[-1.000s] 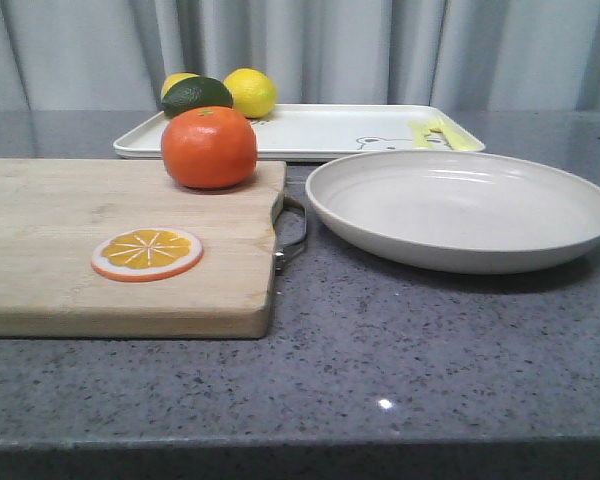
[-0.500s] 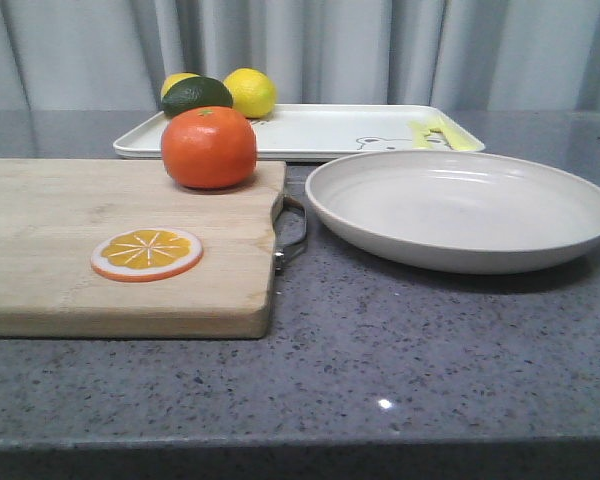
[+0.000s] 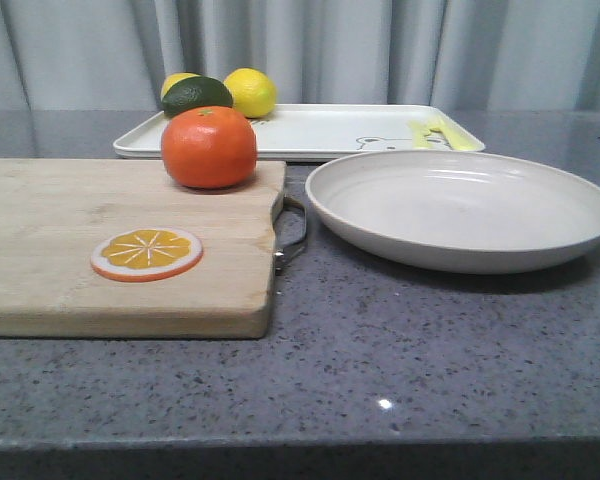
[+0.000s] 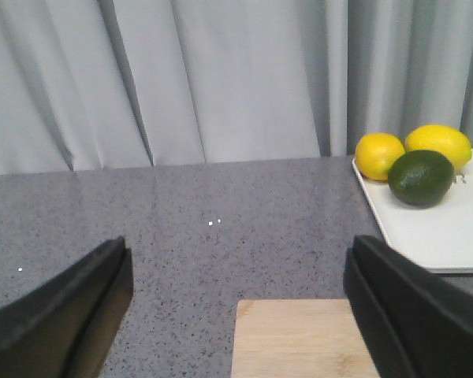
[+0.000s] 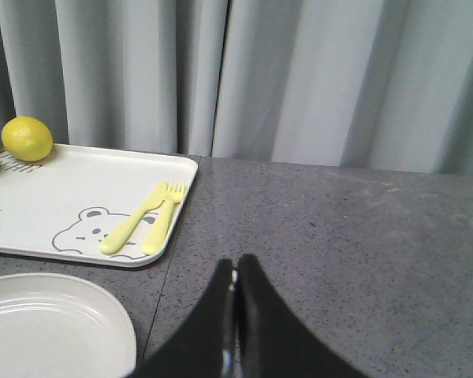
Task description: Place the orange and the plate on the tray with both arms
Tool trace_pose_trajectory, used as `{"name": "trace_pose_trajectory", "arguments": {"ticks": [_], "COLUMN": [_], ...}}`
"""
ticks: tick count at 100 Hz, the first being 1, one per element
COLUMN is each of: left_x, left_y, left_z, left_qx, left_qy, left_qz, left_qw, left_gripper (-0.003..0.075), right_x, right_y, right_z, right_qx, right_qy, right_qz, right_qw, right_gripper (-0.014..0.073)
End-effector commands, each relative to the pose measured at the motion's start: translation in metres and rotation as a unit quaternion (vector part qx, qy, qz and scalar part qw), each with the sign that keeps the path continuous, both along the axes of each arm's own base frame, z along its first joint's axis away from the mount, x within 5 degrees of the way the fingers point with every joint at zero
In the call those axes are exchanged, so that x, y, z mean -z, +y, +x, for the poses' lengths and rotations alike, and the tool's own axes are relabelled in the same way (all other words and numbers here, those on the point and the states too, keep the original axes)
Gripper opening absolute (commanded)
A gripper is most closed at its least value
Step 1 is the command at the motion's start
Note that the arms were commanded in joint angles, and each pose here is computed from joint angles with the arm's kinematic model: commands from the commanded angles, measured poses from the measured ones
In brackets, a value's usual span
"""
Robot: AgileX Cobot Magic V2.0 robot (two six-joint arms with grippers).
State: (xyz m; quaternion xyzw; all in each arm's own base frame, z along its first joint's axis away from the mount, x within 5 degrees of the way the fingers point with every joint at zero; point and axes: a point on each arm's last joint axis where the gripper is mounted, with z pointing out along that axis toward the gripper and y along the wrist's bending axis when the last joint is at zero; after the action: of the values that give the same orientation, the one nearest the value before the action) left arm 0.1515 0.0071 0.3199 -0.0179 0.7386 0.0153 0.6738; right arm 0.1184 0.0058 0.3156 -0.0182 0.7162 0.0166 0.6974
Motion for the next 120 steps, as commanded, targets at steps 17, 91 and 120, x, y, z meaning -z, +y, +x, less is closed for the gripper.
{"name": "trace_pose_trajectory", "arguments": {"ticks": [17, 91, 120], "left_x": [-0.034, -0.037, -0.017], "left_y": [-0.018, -0.159, -0.191], "left_z": [0.037, 0.144, 0.164], "left_qx": [0.052, 0.252, 0.275], "left_qy": [0.009, 0.262, 0.319], "left_qz": [-0.01, -0.024, -0.027], "left_qw": [0.999, 0.931, 0.907], "left_gripper": [0.0559, 0.0557, 0.0557], "right_x": [-0.019, -0.019, -0.019], "right_y": [0.0, 0.0, 0.0], "right_z": [0.001, 0.001, 0.001], "right_qx": [-0.001, -0.001, -0.001], "right_qy": [-0.06, -0.059, -0.059], "right_qz": [-0.002, -0.002, -0.002], "right_qw": [0.998, 0.998, 0.998], "right_gripper": [-0.0067, -0.0067, -0.0067]}}
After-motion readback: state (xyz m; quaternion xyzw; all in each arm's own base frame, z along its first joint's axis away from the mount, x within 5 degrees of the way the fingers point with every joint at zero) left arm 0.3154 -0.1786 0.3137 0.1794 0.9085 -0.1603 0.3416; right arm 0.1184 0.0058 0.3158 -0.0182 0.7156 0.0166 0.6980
